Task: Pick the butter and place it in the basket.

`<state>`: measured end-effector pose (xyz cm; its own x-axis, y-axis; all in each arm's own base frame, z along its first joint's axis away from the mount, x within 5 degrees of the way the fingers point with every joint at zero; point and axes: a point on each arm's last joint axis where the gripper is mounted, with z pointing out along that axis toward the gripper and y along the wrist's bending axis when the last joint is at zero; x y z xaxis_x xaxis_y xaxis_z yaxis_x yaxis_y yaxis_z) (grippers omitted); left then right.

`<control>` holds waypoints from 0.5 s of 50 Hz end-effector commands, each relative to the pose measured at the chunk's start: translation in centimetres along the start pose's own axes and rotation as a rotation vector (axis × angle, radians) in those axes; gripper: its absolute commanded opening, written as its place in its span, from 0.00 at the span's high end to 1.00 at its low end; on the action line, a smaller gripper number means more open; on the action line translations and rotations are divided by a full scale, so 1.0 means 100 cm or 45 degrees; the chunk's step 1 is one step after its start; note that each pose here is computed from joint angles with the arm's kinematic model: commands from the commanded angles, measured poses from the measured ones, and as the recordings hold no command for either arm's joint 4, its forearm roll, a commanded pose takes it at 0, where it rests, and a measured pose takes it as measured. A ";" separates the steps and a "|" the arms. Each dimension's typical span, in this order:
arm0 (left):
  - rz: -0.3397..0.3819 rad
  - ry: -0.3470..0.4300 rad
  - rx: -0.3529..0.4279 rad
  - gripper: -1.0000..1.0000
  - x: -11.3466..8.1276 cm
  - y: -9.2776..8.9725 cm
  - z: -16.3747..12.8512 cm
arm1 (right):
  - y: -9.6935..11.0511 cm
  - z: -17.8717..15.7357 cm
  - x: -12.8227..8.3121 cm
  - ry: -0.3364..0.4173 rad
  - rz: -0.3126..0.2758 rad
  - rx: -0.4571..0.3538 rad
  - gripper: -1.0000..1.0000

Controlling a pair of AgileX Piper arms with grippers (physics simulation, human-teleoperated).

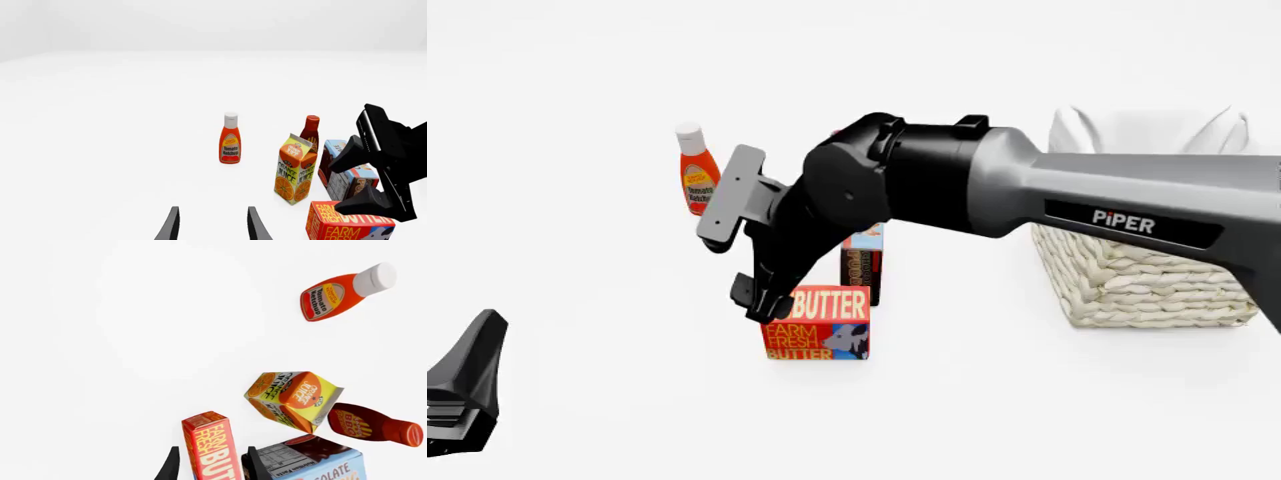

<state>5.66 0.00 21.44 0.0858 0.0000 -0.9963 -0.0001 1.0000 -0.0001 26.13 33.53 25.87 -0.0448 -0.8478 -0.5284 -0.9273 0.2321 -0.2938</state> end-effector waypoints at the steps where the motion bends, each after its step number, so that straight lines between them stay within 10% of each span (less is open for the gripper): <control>1: 0.000 0.000 0.000 0.00 0.000 0.000 0.000 | 0.000 0.003 0.002 0.004 0.008 0.000 0.00; 25: 0.000 0.000 0.000 0.00 0.000 0.000 0.000 | -0.004 0.012 0.007 0.033 0.028 -0.004 0.00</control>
<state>5.66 0.00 21.44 0.0858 -0.0001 -0.9963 -0.0001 1.0000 -0.0001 26.63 33.42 25.11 -0.0650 -0.8514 -0.5204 -0.9269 0.2448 -0.2846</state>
